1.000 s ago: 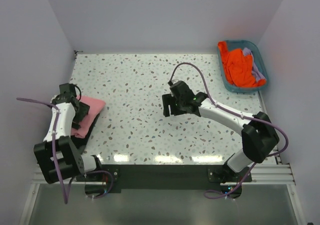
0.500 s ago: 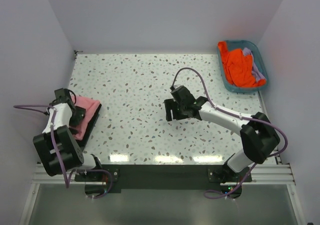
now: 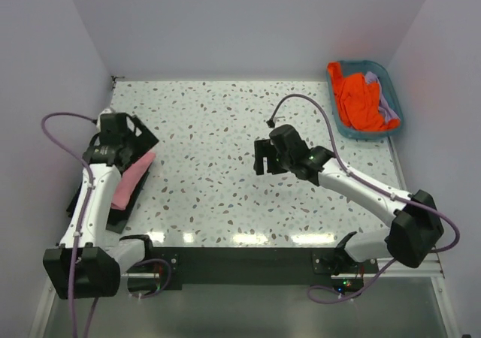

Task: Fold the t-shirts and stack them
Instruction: Reset both grippers

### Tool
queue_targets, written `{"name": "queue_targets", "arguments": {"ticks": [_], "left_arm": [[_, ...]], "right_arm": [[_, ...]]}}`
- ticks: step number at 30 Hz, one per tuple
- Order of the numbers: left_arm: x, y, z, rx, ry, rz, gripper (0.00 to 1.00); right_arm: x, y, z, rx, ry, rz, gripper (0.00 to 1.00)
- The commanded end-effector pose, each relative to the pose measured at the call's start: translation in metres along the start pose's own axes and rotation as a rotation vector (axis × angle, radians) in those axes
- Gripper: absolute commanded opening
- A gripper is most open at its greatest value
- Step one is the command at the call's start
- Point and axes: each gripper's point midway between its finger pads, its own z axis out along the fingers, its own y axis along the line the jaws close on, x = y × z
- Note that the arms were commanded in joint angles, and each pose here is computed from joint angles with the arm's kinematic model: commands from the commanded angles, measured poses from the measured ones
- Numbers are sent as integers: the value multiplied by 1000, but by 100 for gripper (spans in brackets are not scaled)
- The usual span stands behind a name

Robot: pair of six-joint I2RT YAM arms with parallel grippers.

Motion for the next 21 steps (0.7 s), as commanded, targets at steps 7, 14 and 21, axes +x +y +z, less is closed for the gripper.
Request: {"name": "queue_targets", "arguments": {"ticks": [7, 14, 21], "left_arm": [[101, -138, -46, 388, 17, 371, 100], [196, -165, -55, 524, 103, 584, 100], [205, -174, -58, 600, 58, 613, 100]], "right_arm": [[-38, -16, -56, 48, -209, 54, 82], [-30, -27, -71, 64, -241, 89, 84], [-12, -47, -68, 123, -254, 121, 85]]}}
